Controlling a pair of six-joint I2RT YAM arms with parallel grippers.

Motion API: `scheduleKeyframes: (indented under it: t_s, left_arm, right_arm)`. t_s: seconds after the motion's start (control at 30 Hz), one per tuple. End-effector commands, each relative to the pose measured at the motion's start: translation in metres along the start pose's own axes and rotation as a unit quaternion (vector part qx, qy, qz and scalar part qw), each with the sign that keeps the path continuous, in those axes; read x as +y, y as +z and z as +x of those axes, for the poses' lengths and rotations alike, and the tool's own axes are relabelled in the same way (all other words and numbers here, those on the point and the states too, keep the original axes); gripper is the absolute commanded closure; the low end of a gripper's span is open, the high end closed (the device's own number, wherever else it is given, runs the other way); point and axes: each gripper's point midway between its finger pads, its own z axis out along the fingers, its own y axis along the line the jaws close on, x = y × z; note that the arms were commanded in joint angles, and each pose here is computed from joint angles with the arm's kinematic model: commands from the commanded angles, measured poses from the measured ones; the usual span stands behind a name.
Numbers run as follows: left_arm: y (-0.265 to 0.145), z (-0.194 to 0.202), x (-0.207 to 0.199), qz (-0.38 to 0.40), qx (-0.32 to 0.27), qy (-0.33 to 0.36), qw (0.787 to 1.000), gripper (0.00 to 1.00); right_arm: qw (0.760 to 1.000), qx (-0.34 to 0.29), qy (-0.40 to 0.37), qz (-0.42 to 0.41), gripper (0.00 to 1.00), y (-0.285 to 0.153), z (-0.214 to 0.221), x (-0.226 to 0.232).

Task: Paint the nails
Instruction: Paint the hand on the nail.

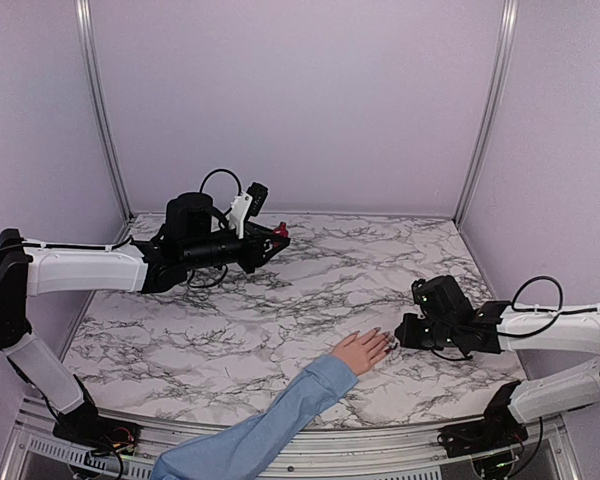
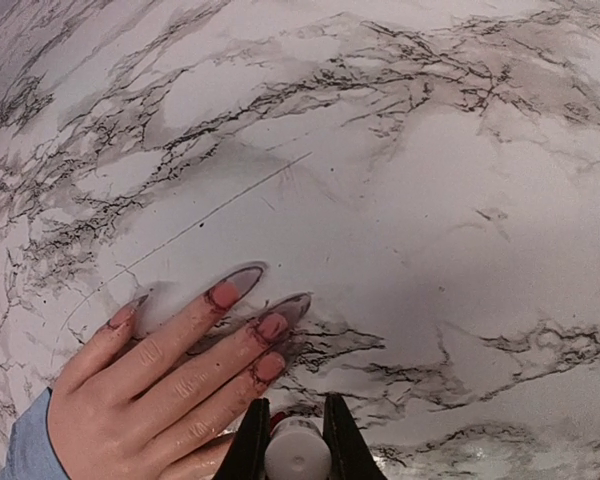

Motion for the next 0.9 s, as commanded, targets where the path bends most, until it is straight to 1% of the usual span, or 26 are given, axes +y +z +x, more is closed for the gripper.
scheduleKeyframes:
  t_s: [0.0, 0.33, 0.47, 0.57, 0.87]
  left_arm:
    - [-0.003, -0.009, -0.003, 0.0, -0.012, 0.009, 1.0, 1.0]
    - [-0.003, -0.008, -0.003, -0.001, -0.011, 0.01, 1.0, 1.0]
    - [-0.003, -0.009, -0.003, 0.0, -0.012, 0.011, 1.0, 1.0]
    - [-0.003, -0.009, -0.003, 0.0, -0.012, 0.011, 1.0, 1.0]
    - [-0.002, -0.01, -0.003, 0.002, -0.013, 0.009, 1.0, 1.0]
  right_arm:
    - [1.0, -0.023, 0.009, -0.006, 1.0, -0.009, -0.016, 0.01]
    - [0.999, -0.032, 0.012, -0.013, 1.0, -0.014, -0.02, 0.012]
    - [0.998, -0.06, 0.017, -0.02, 1.0, -0.024, -0.03, 0.013]
    - [0.997, -0.068, 0.02, -0.028, 1.0, -0.029, -0.032, 0.014]
    - [0.997, -0.052, 0.007, -0.052, 1.0, -0.023, -0.026, 0.026]
